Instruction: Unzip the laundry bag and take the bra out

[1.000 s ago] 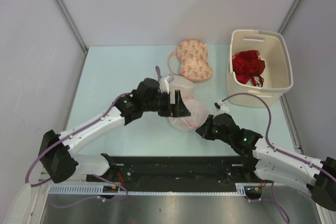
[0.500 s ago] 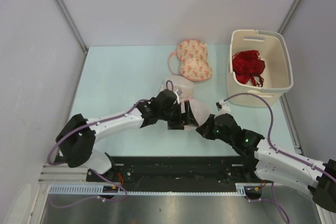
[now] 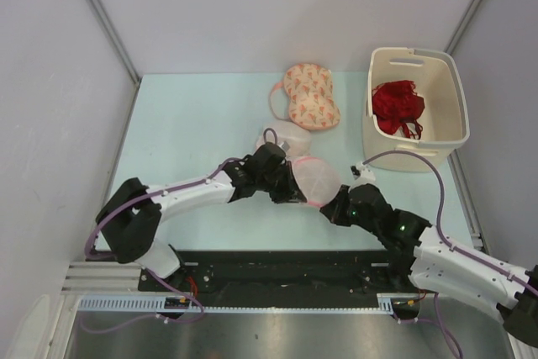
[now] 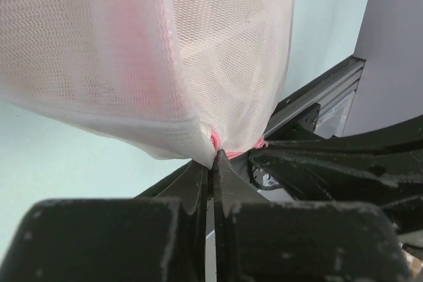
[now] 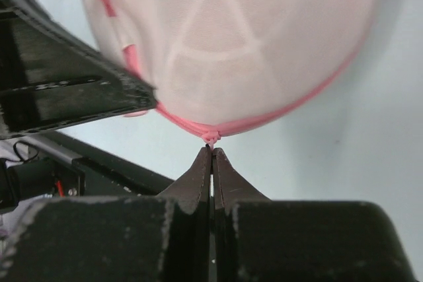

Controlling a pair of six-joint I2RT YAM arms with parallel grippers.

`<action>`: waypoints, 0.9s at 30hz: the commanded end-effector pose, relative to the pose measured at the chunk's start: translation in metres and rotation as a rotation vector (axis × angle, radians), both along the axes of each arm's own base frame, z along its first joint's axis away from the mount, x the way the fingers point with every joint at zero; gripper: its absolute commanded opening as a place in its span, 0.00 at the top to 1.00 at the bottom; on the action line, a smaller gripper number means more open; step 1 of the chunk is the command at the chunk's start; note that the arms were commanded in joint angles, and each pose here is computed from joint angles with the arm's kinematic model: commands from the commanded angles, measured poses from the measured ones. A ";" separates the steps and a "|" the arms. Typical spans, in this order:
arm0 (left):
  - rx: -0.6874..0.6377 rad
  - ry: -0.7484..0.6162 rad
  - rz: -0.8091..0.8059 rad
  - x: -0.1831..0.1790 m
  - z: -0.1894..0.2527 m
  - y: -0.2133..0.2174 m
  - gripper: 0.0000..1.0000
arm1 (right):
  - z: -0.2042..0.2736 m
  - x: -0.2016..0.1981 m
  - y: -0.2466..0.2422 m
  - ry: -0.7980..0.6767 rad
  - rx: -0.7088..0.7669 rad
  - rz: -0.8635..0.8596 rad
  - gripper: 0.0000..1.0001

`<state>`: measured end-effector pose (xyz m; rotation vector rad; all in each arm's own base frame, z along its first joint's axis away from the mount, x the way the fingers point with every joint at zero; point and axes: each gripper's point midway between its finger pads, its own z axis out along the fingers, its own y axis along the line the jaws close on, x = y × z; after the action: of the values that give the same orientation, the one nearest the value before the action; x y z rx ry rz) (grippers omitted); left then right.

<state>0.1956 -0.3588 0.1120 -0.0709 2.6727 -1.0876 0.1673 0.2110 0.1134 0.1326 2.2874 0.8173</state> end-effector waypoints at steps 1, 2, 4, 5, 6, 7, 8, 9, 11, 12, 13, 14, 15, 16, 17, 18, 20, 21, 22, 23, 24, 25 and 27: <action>-0.018 -0.087 0.038 0.016 0.027 0.015 0.99 | -0.001 0.010 -0.031 -0.019 -0.096 -0.061 1.00; -0.020 -0.093 0.040 0.016 0.030 0.017 1.00 | -0.002 0.012 -0.036 -0.019 -0.107 -0.070 1.00; -0.029 -0.105 0.043 0.016 0.037 0.025 1.00 | -0.006 0.015 -0.046 -0.008 -0.125 -0.088 1.00; -0.043 -0.110 0.028 0.015 0.041 0.025 1.00 | -0.007 0.022 -0.055 -0.009 -0.135 -0.116 1.00; -0.049 -0.121 0.017 0.014 0.044 0.027 1.00 | -0.008 0.023 -0.057 -0.002 -0.134 -0.113 1.00; -0.061 -0.135 0.012 0.016 0.051 0.029 1.00 | -0.008 0.026 -0.060 -0.003 -0.131 -0.122 1.00; -0.077 -0.137 -0.010 0.014 0.055 0.029 1.00 | -0.009 0.033 -0.068 -0.007 -0.145 -0.140 1.00; -0.077 -0.153 -0.028 0.015 0.058 0.031 1.00 | -0.007 0.036 -0.067 -0.013 -0.135 -0.136 1.00; -0.094 -0.164 -0.079 0.012 0.067 0.032 1.00 | -0.012 0.042 -0.072 -0.002 -0.150 -0.151 1.00; -0.086 -0.187 -0.113 0.013 0.068 0.035 1.00 | -0.012 0.046 -0.076 -0.007 -0.153 -0.158 1.00; -0.082 -0.190 -0.139 0.013 0.070 0.035 1.00 | -0.013 0.048 -0.078 -0.004 -0.152 -0.163 1.00; -0.070 -0.186 -0.158 0.013 0.067 0.036 1.00 | -0.011 0.049 -0.077 -0.006 -0.143 -0.157 1.00; -0.057 -0.198 -0.182 0.013 0.065 0.038 1.00 | -0.007 0.050 -0.073 -0.019 -0.121 -0.141 1.00; -0.056 -0.204 -0.200 0.012 0.066 0.037 1.00 | -0.004 0.051 -0.070 -0.031 -0.109 -0.136 1.00; -0.043 -0.202 -0.208 0.014 0.061 0.037 1.00 | -0.001 0.047 -0.063 -0.029 -0.078 -0.107 1.00; -0.027 -0.210 -0.204 0.018 0.059 0.039 1.00 | 0.006 0.044 -0.054 -0.033 -0.038 -0.081 1.00; -0.012 -0.211 -0.204 0.023 0.054 0.038 0.87 | 0.013 0.039 -0.044 -0.035 0.001 -0.060 1.00; 0.003 -0.227 -0.198 0.032 0.054 0.037 0.77 | 0.016 0.037 -0.041 -0.042 0.010 -0.063 1.00; 0.017 -0.226 -0.199 0.034 0.054 0.037 0.59 | 0.019 0.028 -0.030 -0.027 0.032 -0.041 1.00; 0.025 -0.240 -0.197 0.037 0.058 0.037 0.42 | 0.022 0.030 -0.030 -0.039 0.028 -0.070 1.00; 0.035 -0.258 -0.201 0.040 0.061 0.038 0.32 | 0.021 0.027 -0.028 -0.030 0.027 -0.081 1.00; 0.044 -0.284 -0.190 0.043 0.071 0.040 0.16 | 0.022 0.018 -0.018 -0.001 0.054 -0.074 1.00; 0.057 -0.324 -0.180 0.046 0.086 0.044 0.07 | 0.024 0.017 -0.011 0.010 0.078 -0.103 1.00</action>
<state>0.2280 -0.3197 0.1576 0.2674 2.5602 -1.0291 0.1821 0.1849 0.1140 0.1544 2.2980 0.7952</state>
